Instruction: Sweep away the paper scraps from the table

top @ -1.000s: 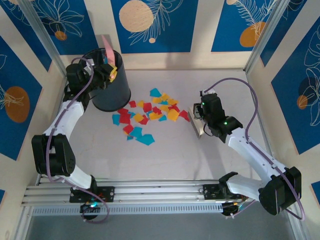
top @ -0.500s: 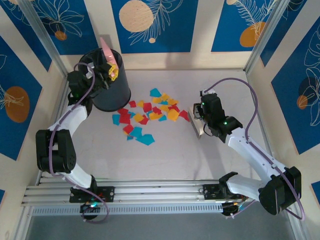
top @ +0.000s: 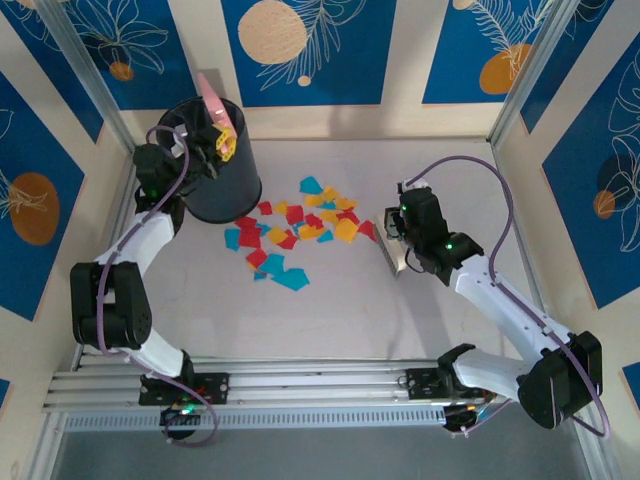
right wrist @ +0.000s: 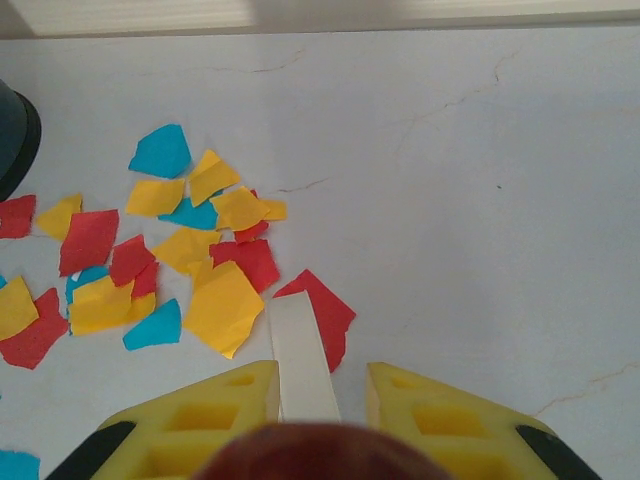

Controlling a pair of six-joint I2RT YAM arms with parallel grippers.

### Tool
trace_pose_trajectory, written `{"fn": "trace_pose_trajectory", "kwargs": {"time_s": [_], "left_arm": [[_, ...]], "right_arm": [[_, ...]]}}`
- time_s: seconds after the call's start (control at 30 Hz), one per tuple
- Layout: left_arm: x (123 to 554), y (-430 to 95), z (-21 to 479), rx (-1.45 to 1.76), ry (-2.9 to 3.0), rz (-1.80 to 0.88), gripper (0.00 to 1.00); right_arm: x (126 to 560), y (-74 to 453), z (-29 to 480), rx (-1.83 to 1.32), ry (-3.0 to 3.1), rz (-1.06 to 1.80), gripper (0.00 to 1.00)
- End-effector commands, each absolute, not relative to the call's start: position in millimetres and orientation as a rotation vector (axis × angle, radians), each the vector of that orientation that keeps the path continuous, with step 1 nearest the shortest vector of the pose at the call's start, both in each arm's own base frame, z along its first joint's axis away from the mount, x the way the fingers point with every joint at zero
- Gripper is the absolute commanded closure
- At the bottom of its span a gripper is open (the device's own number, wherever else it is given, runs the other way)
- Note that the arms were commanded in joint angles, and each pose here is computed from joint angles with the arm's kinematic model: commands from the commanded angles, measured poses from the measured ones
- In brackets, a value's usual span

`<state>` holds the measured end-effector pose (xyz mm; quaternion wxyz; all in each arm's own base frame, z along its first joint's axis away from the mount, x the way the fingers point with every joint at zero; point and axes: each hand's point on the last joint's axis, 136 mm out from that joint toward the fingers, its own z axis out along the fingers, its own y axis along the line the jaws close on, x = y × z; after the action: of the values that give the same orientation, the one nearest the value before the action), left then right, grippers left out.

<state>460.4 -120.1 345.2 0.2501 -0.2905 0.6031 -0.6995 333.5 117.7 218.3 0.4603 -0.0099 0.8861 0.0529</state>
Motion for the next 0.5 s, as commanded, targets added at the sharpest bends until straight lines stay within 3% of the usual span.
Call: {"fn": "trace_pose_trajectory", "kwargs": {"time_s": [0.0,0.47], "left_arm": [[448,-124,368,-0.635,1.672,-1.825,1.0],[425,-130,354,-0.397,1.926,-1.512,1.0]], "right_arm": [[338,122,236,-0.001,2.124,0.167,1.0],[344,131,249,0.014,2.08,0.233,1.0]]}}
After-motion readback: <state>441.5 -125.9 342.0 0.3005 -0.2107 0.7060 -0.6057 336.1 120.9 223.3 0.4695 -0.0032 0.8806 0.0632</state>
